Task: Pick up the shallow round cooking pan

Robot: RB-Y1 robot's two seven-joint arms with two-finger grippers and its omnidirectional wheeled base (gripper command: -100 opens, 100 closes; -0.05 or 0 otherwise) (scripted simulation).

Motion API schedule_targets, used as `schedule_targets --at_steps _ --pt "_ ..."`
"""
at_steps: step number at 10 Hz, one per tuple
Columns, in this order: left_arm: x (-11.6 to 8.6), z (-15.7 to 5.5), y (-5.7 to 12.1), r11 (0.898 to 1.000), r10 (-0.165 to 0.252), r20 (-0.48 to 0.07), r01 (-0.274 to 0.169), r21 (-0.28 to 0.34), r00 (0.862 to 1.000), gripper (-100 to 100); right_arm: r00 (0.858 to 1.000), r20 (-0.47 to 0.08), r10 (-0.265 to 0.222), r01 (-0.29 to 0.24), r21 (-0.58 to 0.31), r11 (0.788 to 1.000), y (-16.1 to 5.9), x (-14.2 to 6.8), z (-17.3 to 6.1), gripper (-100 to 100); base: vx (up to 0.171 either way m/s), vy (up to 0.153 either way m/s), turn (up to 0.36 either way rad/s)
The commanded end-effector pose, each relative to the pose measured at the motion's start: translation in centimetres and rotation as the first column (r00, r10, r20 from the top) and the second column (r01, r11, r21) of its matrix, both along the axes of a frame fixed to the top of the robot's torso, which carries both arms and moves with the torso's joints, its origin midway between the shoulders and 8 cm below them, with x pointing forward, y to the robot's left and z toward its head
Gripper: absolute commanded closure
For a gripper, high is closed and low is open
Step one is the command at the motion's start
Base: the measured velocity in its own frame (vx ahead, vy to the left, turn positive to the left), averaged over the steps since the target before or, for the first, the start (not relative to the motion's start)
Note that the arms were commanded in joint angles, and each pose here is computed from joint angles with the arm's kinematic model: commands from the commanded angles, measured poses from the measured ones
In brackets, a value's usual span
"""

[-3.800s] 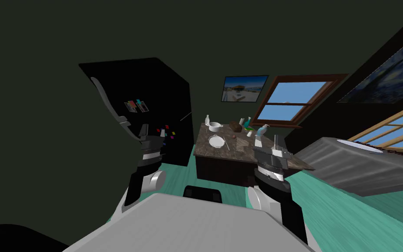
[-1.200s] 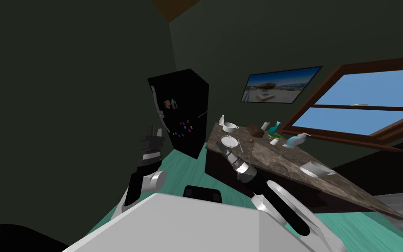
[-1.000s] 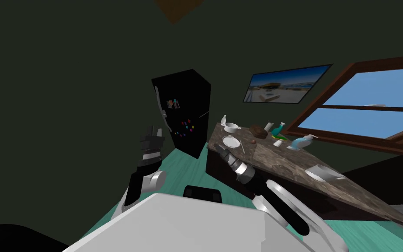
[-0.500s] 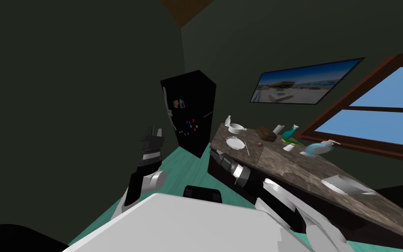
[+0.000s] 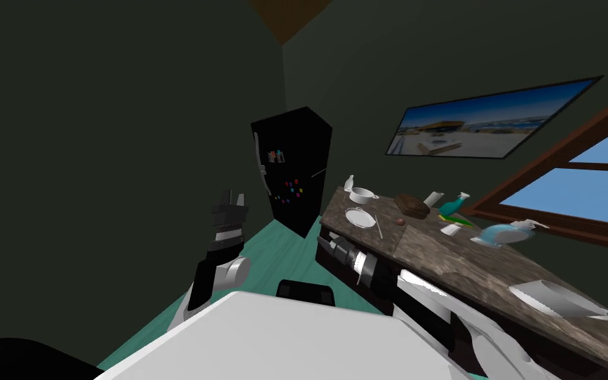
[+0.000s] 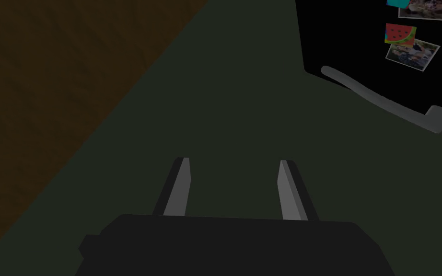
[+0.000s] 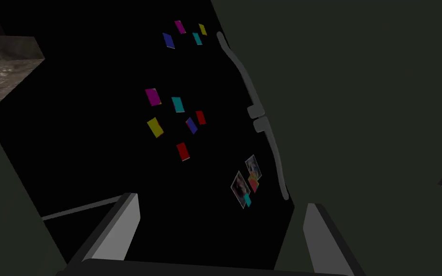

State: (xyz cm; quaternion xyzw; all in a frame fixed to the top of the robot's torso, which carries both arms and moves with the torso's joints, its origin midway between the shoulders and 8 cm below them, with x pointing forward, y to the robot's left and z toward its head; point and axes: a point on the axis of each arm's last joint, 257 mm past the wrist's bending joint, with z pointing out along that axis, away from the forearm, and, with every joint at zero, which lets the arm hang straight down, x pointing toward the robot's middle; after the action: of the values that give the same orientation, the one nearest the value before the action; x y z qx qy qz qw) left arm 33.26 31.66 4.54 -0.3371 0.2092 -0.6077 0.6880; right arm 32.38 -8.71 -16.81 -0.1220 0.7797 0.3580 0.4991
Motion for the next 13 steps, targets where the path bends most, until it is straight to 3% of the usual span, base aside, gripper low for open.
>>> schedule_targets --at_steps 1,2,3,4,5,6,8,9,10,11,12,13 --pt "0.0 0.0 0.0 1.0 0.0 0.0 0.0 0.0 1.0 0 1.0 -0.014 0.001 -0.002 -0.084 0.996 -0.8 -0.2 -1.7 -100 -0.012 -0.014 0.109" --pt "0.0 0.0 0.0 1.0 0.0 0.0 0.0 0.0 1.0 0 1.0 0.0 0.023 -0.023 -0.159 0.987 -1.2 -0.3 -2.6 -100 -0.01 -0.015 0.18" --pt "0.0 0.0 0.0 1.0 0.0 0.0 0.0 0.0 1.0 0 1.0 -0.022 0.007 -0.011 -0.202 0.979 -2.2 -0.5 -3.7 -100 -0.007 -0.016 0.1" --pt "0.0 0.0 0.0 1.0 0.0 0.0 0.0 0.0 1.0 0 1.0 -0.008 0.026 -0.027 -0.281 0.959 -2.9 -0.4 -4.6 -100 -0.008 -0.018 0.186" --pt "0.0 0.0 0.0 1.0 0.0 0.0 0.0 0.0 1.0 0 1.0 -0.026 0.013 -0.021 -0.316 0.949 -3.8 -0.7 -5.5 -100 -0.004 -0.021 0.091" --pt "0.0 0.0 0.0 1.0 0.0 0.0 0.0 0.0 1.0 0 0.999 -0.012 0.035 -0.036 -0.389 0.92 -4.7 -0.6 -6.2 -100 0.0 -0.023 0.184" --pt "0.0 0.0 0.0 1.0 0.0 0.0 0.0 0.0 1.0 0 0.999 -0.028 0.018 -0.028 -0.423 0.906 -5.6 -0.8 -7.1 -100 0.002 -0.017 0.036" --pt "0.0 0.0 0.0 1.0 0.0 0.0 0.0 0.0 1.0 0 0.999 -0.018 0.036 -0.04 -0.51 0.859 -7.3 -0.7 -7.9 -100 0.004 -0.016 0.189" --pt "0.0 0.0 0.0 1.0 0.0 0.0 0.0 0.0 1.0 0 0.999 -0.029 0.023 -0.035 -0.522 0.852 -7.7 -0.8 -8.4 -100 0.004 -0.025 0.103" --pt "0.0 0.0 0.0 1.0 0.0 0.0 0.0 0.0 1.0 0 0.999 -0.021 0.04 -0.045 -0.594 0.803 -9.2 -0.7 -9.1 -100 0.01 -0.027 0.136" --pt "0.0 0.0 0.0 1.0 0.0 0.0 0.0 0.0 1.0 0 0.999 -0.029 0.026 -0.038 -0.612 0.79 -9.9 -0.8 -9.5 -100 0.007 -0.031 0.082" --pt "0.0 0.0 0.0 1.0 0.0 0.0 0.0 0.0 1.0 0 0.999 -0.021 0.038 -0.043 -0.681 0.731 -11.7 -0.6 -10.0 -100 0.01 -0.036 0.173"
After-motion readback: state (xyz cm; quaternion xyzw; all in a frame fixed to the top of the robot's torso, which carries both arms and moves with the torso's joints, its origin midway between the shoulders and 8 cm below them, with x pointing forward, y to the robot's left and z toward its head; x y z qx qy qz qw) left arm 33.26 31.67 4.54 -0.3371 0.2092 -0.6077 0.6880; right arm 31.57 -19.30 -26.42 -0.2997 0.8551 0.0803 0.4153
